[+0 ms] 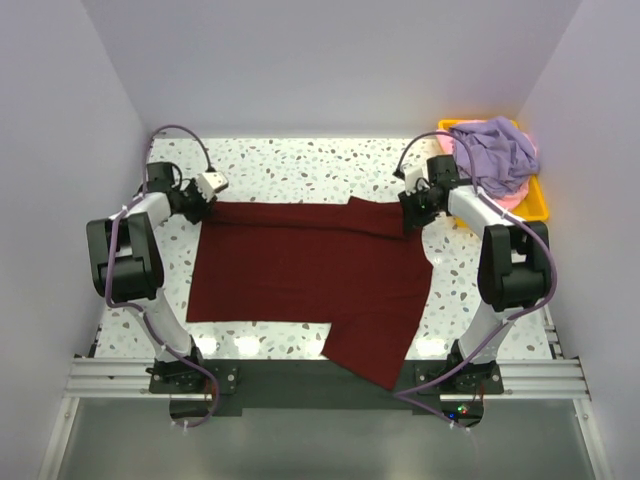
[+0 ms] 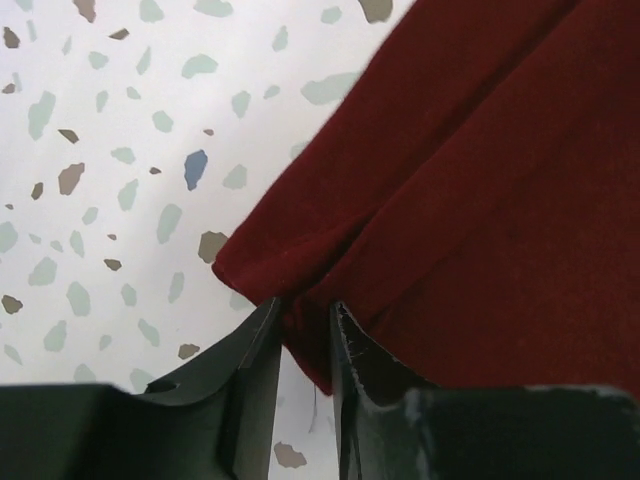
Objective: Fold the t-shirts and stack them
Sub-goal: Fold the tshirt
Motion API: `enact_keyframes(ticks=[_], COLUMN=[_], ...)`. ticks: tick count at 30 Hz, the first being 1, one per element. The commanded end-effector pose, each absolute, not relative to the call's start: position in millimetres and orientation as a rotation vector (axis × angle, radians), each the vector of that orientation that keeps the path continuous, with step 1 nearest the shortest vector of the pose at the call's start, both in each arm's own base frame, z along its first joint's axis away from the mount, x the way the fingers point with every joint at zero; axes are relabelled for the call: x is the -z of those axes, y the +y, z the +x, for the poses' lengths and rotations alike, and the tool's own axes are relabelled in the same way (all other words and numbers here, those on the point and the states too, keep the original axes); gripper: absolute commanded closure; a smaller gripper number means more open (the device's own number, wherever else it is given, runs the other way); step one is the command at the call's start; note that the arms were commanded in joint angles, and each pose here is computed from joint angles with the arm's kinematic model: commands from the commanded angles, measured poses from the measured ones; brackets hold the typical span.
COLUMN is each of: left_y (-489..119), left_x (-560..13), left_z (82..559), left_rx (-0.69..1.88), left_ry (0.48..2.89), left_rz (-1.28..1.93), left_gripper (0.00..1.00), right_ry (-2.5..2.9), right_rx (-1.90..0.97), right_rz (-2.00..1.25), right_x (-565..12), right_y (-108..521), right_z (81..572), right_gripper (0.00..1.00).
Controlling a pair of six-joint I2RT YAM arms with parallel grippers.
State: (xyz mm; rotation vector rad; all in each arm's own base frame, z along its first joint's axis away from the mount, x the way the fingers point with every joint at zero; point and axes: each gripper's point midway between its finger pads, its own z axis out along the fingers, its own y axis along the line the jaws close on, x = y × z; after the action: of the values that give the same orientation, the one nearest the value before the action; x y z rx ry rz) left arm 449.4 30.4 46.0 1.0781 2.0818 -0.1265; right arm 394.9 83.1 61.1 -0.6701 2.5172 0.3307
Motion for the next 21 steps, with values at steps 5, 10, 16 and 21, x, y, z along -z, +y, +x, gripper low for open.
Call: enact_keyframes(ticks=[5,10,16,21], left_y=[38,32,27,25], left_x=[-96,-107,-99,-95], left_z=[436,448,467,472], left_rx=[0.188,0.257,0.3,0.29], left_ry=[1.994,2.002,2.051,2.065], left_rz=[1.159,1.06,1.006,1.001], left_gripper=[0.58,0.51,0.48,0.47], right_ry=[2.467,2.471,2.592,2.633], right_rx=[-0.339,-0.358,-0.436,-0.397], right_rz=[-0.829,-0.758,-0.587,-0.529], right_x=[-100,-113,-95,-80], right_y=[83,83,86,82], right_z=[392,411,435,453], right_gripper=[0.52,0.47,0.47,0.51])
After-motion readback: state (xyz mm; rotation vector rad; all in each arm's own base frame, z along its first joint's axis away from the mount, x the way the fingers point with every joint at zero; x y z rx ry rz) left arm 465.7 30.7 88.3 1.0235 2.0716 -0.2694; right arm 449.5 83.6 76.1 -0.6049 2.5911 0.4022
